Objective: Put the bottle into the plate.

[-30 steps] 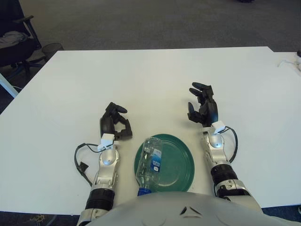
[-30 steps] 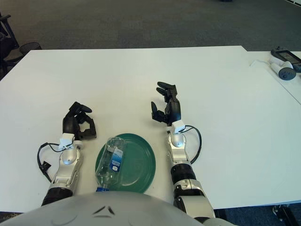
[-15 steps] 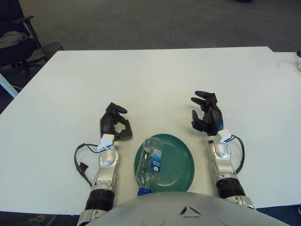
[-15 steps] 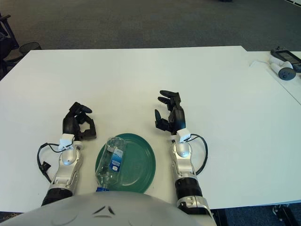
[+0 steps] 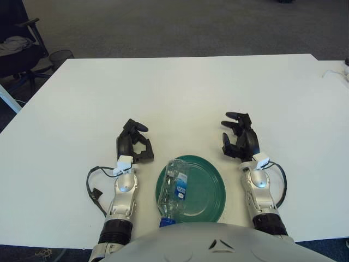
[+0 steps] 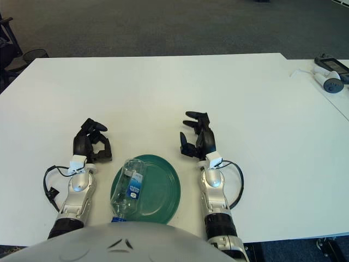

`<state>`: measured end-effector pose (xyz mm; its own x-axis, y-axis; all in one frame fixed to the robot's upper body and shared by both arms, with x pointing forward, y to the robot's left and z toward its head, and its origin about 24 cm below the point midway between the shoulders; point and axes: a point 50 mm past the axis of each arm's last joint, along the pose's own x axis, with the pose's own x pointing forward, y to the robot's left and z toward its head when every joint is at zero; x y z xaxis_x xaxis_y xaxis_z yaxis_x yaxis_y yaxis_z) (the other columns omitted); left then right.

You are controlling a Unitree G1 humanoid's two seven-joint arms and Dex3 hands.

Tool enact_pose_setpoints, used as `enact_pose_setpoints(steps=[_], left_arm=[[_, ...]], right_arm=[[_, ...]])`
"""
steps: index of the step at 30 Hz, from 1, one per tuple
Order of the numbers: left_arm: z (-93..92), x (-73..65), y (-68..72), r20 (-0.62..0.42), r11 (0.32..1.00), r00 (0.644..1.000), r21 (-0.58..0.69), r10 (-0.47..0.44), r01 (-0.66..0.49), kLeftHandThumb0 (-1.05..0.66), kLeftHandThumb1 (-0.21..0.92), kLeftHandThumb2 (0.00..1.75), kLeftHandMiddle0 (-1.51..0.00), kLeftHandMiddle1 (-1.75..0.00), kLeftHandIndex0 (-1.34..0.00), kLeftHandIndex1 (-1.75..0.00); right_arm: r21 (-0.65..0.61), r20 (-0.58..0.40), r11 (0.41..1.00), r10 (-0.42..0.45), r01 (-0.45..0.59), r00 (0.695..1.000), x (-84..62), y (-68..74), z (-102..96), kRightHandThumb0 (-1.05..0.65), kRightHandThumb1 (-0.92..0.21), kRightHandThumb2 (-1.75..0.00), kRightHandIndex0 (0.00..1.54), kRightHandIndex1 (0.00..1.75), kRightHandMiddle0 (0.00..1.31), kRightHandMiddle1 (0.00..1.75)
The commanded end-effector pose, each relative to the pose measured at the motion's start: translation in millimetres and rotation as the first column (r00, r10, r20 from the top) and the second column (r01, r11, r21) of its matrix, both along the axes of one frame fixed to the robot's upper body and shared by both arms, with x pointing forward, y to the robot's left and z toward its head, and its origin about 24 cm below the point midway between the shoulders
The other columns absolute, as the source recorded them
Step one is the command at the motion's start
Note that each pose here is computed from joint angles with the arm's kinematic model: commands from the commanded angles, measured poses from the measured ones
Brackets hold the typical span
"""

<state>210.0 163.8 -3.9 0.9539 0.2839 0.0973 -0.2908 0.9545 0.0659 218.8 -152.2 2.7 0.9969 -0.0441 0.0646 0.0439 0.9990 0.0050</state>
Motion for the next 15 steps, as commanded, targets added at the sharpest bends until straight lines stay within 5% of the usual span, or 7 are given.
enact_pose_setpoints(steps=[1, 5, 15], left_arm=[[-32.6, -24.5, 3.7, -0.167, 1.0, 0.986, 0.009, 0.011, -0.009, 0.0, -0.06, 1.75, -0.88, -1.75, -0.68, -1.75], [-32.6, -24.9, 4.4, -0.166, 1.0, 0.986, 0.004, 0.011, -0.011, 0.0, -0.06, 1.75, -0.88, -1.75, -0.68, -1.75], [-33.1, -25.4, 4.8, -0.163, 1.0, 0.986, 0.011, 0.025, -0.023, 0.0, -0.06, 1.75, -0.88, -1.75, -0.68, -1.75]], right_arm=[[-0.024, -0.25, 0.999, -0.045, 0.041, 0.967, -19.0, -5.5, -28.0, 0.21, -0.67, -0.86, 0.23, 1.68, 0.0, 1.5], [-0.042, -0.275, 0.998, -0.063, 0.053, 0.959, -17.9, -4.4, -25.7, 0.32, -0.76, -0.74, 0.26, 1.73, 0.0, 1.56], [-0.061, -0.302, 0.996, -0.073, 0.058, 0.951, -17.7, -1.9, -19.1, 0.36, -0.72, -0.79, 0.3, 1.75, 0.0, 1.64]])
